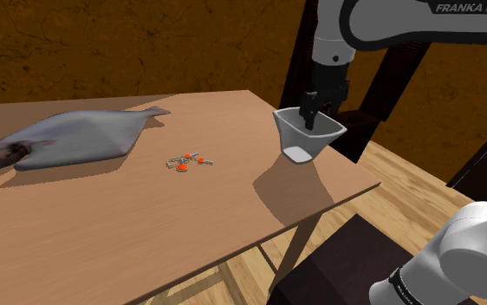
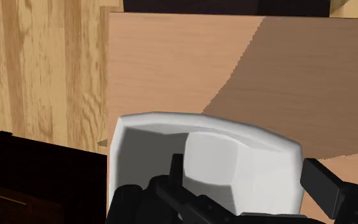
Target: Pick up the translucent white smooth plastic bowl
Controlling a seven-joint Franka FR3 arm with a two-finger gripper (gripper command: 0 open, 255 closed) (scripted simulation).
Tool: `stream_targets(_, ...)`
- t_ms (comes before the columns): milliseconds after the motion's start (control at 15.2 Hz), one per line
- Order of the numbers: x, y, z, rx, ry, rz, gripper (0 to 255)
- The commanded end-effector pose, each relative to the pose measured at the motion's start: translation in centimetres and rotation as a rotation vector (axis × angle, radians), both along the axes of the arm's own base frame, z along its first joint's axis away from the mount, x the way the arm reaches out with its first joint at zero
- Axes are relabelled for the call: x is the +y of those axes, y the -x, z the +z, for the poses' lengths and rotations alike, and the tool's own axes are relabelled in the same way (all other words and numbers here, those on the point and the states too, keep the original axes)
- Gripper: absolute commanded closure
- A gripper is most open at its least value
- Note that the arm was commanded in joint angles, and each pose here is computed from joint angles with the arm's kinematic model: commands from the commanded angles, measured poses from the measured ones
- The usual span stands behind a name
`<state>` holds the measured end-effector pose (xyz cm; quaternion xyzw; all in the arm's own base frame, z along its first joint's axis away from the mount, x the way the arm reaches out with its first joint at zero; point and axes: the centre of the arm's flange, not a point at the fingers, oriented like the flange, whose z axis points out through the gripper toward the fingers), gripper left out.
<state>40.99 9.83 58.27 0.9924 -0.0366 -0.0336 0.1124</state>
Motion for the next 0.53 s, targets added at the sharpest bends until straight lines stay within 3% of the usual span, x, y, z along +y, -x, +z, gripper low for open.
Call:
stream_targets(0, 1.6, -2.7, -0.4, 0.008, 0.022, -0.025, 0)
stream_targets(198, 4.0, -6.4, -1.4, 0.021, 0.056, -0.060, 0)
stream_targets(462, 4.1, -6.5, -3.0, 0.021, 0.057, -0.061, 0)
